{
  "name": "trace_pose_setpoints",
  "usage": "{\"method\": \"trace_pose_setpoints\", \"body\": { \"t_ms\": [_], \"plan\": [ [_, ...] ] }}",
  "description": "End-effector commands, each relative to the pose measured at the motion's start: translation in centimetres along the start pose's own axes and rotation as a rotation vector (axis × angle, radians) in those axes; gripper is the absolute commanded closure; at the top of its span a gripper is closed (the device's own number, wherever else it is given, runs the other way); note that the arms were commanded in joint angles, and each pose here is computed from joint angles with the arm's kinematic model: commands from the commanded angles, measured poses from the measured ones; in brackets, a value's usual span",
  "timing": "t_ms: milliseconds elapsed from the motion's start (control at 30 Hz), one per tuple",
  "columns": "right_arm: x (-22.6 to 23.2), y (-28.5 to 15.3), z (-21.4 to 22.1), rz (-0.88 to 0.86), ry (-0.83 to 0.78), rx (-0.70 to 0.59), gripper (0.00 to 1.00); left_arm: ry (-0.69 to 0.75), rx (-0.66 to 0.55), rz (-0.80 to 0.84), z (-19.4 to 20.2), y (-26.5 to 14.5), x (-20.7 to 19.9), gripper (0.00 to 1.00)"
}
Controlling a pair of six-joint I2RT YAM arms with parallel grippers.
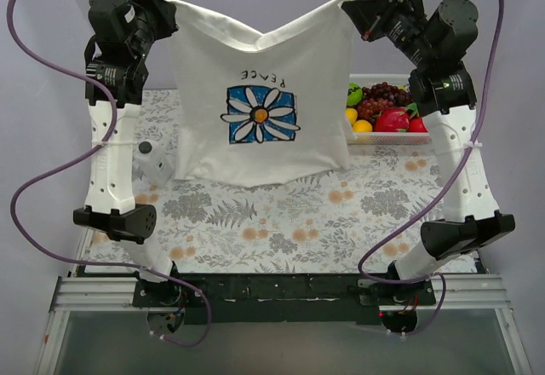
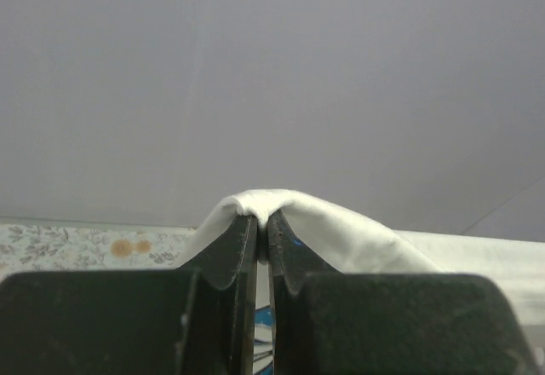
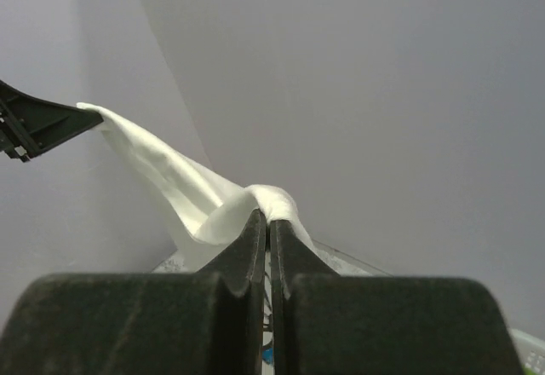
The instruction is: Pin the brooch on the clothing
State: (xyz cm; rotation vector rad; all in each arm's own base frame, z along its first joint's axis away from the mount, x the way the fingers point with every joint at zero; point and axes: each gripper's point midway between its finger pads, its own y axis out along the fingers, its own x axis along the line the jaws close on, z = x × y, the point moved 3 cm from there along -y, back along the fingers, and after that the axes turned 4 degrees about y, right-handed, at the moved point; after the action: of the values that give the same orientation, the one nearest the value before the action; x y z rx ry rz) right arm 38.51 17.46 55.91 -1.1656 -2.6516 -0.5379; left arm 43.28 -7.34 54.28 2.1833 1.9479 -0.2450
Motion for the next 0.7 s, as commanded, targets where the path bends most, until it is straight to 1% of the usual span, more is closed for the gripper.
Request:
{"method": "trace_pose_setpoints", "body": {
  "t_ms": [0,67,100,200,233,333,533,667],
  "plan": [
    [6.0,-3.4,-7.2,-0.133,-0.082,-0.194,0.99,0.008,-0.226,0.079,-7.6,-5.5,-2.1,1.0],
    [6.7,-4.3,-7.4,-0.148,-0.079,-0.197,0.99,0.02,-0.242,0.073,-8.1,-6.6,-2.0,1.0],
    [6.5,-4.3,-6.7,-0.143,-0.069,-0.18,0.99,0.021,-0.247,0.073,-8.3,-7.0,-2.0,1.0],
    [7.6,-5.8,-7.2,-0.168,-0.086,-0.209,0.99,0.013,-0.264,0.059,-8.9,-8.5,-1.8,1.0],
    [7.2,-5.8,-6.4,-0.163,-0.08,-0.198,0.99,0.011,-0.267,0.054,-9.0,-8.9,-1.7,1.0],
    [7.9,-7.3,-6.3,-0.165,-0.091,-0.21,0.99,0.01,-0.275,0.037,-9.2,-10.2,-1.5,1.0],
    [9.6,-9.8,-7.2,-0.185,-0.114,-0.244,0.99,0.005,-0.235,0.058,-8.6,-12.1,-1.7,1.0],
    [10.7,-11.0,-7.7,-0.201,-0.122,-0.263,0.99,-0.001,-0.242,0.108,-9.1,-13.6,-2.5,1.0]
  ]
}}
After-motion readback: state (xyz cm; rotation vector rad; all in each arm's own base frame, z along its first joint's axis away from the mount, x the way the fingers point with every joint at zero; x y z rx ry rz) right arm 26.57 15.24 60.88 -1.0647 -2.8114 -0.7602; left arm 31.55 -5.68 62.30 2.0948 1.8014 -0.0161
